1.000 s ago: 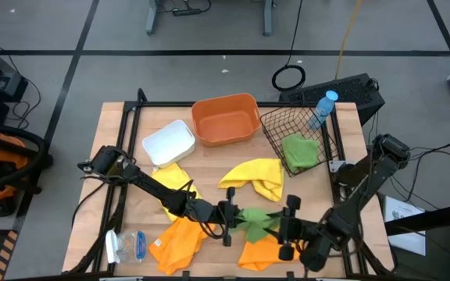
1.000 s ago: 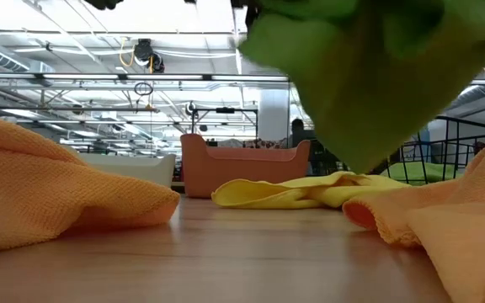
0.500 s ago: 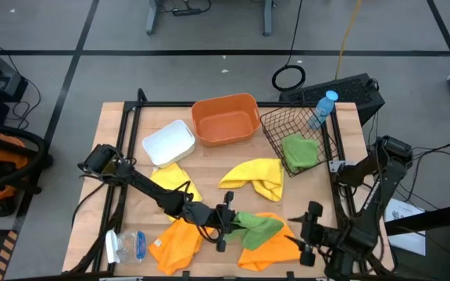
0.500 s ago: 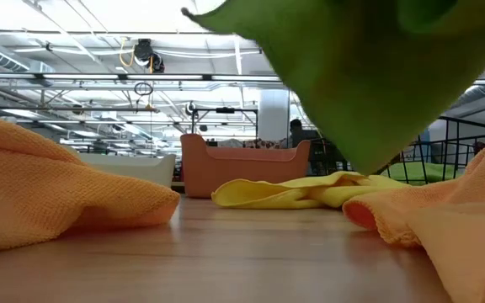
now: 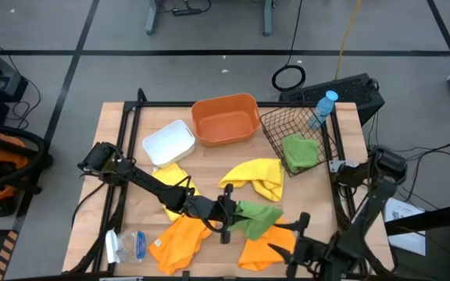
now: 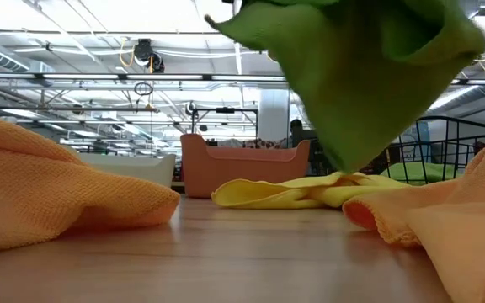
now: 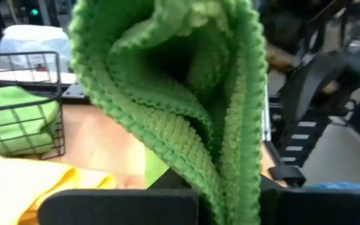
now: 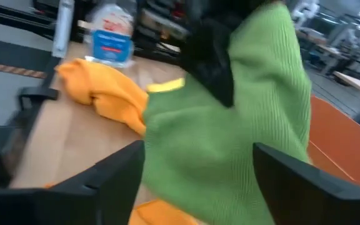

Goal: Sort microfiber towel by color & place in baskets
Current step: Put the green towel into the wire basket

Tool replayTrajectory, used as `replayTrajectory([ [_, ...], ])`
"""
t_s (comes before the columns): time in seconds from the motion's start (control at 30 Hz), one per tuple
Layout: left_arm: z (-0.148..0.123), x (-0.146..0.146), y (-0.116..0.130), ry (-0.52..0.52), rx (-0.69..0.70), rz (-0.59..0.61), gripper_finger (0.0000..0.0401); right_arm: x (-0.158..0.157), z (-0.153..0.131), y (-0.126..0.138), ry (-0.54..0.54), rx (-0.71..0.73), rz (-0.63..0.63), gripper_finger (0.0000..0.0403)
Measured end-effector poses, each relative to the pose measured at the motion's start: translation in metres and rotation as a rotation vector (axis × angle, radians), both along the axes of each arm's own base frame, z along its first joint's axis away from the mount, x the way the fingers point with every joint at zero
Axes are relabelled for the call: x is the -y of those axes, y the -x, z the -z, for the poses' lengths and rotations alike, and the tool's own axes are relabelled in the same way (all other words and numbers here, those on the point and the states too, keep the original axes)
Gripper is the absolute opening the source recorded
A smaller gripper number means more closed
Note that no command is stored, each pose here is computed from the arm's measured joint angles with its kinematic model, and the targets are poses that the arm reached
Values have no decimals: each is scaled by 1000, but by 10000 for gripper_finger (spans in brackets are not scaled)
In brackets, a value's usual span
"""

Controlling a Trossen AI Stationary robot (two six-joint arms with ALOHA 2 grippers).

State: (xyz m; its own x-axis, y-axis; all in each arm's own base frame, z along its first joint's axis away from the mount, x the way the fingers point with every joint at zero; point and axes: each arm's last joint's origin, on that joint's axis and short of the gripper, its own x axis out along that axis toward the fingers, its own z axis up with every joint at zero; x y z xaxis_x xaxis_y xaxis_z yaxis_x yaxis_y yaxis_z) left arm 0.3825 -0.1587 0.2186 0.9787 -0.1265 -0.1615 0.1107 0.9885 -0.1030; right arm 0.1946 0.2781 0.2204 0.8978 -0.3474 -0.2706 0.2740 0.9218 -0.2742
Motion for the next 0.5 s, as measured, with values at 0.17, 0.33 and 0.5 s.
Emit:
replayTrajectory([
  [0.17, 0, 1, 0, 4, 1, 20, 6, 9, 8, -17, 9, 26, 81, 356],
  [0.33, 0, 2, 0, 10, 2, 54, 6, 20, 9, -30, 48, 5, 121, 380],
  [0.5, -3, 3, 0, 17, 27, 74, 6, 34, 12, -44, 10, -85, 133, 380],
])
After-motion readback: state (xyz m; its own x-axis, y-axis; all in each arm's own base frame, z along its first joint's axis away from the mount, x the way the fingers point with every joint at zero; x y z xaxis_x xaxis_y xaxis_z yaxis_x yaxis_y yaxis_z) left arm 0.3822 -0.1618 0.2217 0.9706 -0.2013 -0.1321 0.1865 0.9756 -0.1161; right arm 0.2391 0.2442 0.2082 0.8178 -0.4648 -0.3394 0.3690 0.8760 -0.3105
